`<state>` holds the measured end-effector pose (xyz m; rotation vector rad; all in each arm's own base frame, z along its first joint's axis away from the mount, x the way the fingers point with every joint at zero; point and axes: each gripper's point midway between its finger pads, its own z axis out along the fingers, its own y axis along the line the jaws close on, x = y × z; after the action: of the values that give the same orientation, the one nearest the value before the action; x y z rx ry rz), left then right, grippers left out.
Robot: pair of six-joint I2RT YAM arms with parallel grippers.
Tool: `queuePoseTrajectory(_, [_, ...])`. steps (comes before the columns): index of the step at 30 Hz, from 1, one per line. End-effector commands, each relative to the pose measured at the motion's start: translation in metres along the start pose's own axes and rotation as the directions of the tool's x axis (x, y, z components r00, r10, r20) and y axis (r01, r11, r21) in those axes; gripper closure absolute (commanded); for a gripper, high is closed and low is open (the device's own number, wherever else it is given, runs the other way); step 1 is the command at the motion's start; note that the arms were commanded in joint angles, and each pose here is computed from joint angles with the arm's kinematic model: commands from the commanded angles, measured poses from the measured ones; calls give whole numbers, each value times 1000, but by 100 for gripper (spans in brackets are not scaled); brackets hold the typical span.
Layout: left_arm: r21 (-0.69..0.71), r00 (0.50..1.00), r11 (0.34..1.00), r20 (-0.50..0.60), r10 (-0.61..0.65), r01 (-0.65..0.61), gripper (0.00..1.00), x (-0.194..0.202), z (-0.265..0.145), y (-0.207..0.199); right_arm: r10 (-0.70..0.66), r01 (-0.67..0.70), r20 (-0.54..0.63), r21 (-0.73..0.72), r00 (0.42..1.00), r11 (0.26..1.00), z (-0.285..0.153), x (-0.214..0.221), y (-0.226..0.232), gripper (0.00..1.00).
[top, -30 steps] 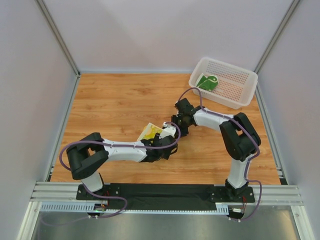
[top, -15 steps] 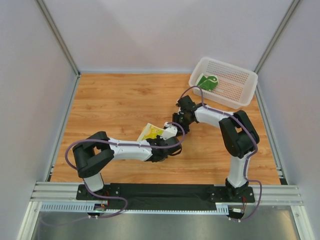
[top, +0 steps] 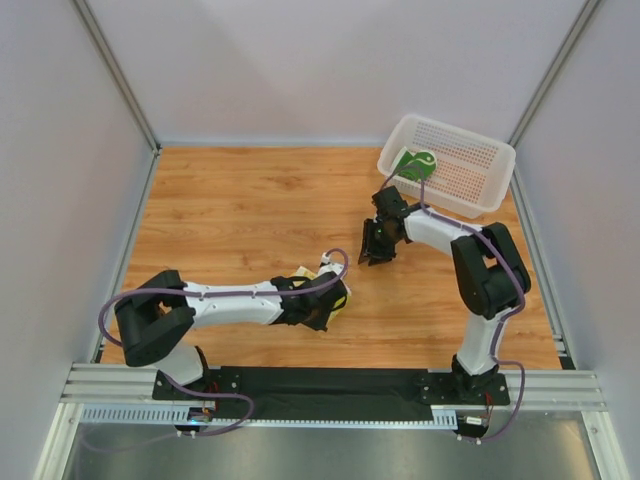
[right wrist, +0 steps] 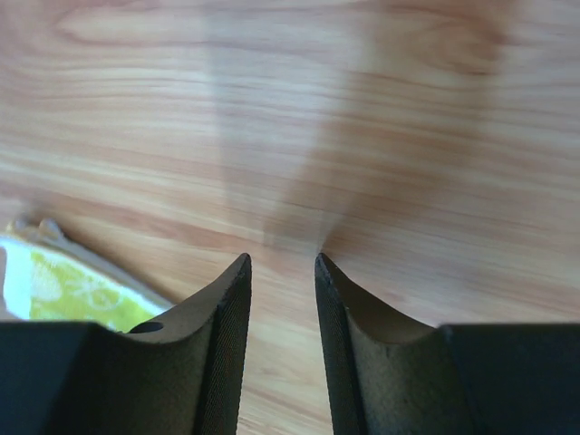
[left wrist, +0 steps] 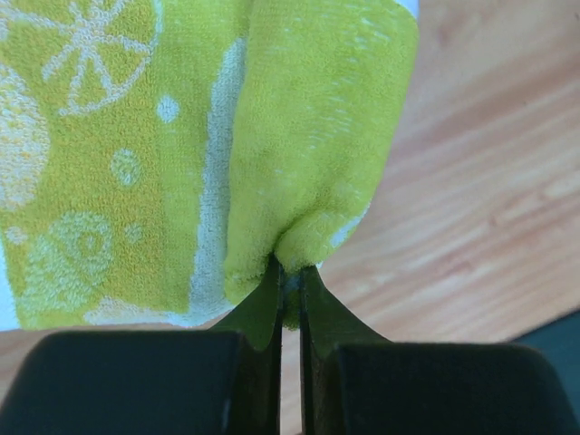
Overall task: Roll the towels
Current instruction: Roll the towel
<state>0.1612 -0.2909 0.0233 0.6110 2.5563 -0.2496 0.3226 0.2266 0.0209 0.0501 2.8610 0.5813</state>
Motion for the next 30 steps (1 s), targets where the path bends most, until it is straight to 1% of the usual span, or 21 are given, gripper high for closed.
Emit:
queuePoseTrajectory(1, [135,972,988,-231,-36,69,100,53,-16,-12,8,-18,106,92,994,996,-27,-17,-31,64])
queuePoseTrajectory(2, [180,972,978,-229,-59,101,100,50,-19,-19,27,-37,111,85,993,996,-32,-16,-36,63])
queuePoseTrajectory(4, [198,970,970,-222,-94,139,100,47,-20,-20,39,-49,143,67,989,997,-47,-20,-35,63])
queuePoseTrajectory(5, [238,969,958,-225,-106,160,100,46,-23,-26,46,-55,143,62,989,997,-50,-18,-37,63])
queuePoseTrajectory(7, [261,964,945,-227,-137,195,100,45,-23,-24,51,-61,163,57,985,997,-62,-19,-39,62])
queuePoseTrajectory(8, [316,965,923,-214,-154,218,100,37,-29,-32,58,-68,164,57,985,996,-64,-18,-42,62])
queuePoseTrajectory(10, [354,957,898,-217,-192,261,100,35,-31,-31,58,-68,172,55,983,996,-71,-16,-44,62])
queuePoseTrajectory(11, [428,955,858,-204,-213,283,100,24,-41,-41,56,-67,178,53,982,996,-74,-16,-44,62])
queuePoseTrajectory(13, [446,941,830,-210,-267,335,100,21,-43,-34,54,-63,172,48,984,997,-77,-11,-44,61])
queuePoseTrajectory(14, [491,937,798,-195,-291,350,100,12,-52,-37,55,-61,169,35,984,998,-78,-9,-43,61])
queuePoseTrajectory(15, [499,926,780,-195,-324,378,100,7,-54,-32,56,-61,158,27,986,998,-77,-5,-42,61])
queuePoseTrajectory(16, [529,913,745,-209,-350,407,100,7,-59,-33,53,-54,151,0,987,999,-79,-2,-38,60])
queuePoseTrajectory(17, [541,905,726,-213,-369,424,100,6,-61,-31,54,-52,143,-15,988,999,-78,1,-36,60])
queuePoseTrajectory(18, [540,887,706,-216,-409,457,100,1,-60,-23,56,-52,134,-35,989,998,-76,6,-34,59])
queuePoseTrajectory(19, [529,870,693,-237,-433,489,100,8,-58,-17,58,-52,122,-53,991,997,-75,10,-32,58])
queuePoseTrajectory(21, [553,826,623,-264,-498,553,100,0,-62,-11,61,-49,114,-110,992,993,-76,15,-23,57])
queuePoseTrajectory(22, [530,786,590,-307,-536,609,100,8,-59,-7,64,-52,98,-122,993,991,-73,21,-23,56])
queuePoseTrajectory(23, [550,775,557,-331,-539,622,100,7,-62,-8,57,-44,86,-139,995,989,-73,26,-18,55])
queuePoseTrajectory(25, [515,715,509,-373,-591,690,100,12,-56,2,45,-32,80,-150,996,988,-71,33,-14,53])
queuePoseTrajectory(29, [451,650,474,-429,-628,756,100,23,-48,14,9,6,69,-213,998,977,-66,48,8,52])
queuePoseTrajectory(30, [443,627,452,-443,-640,774,100,25,-46,15,-2,19,74,-230,997,973,-67,51,14,51])
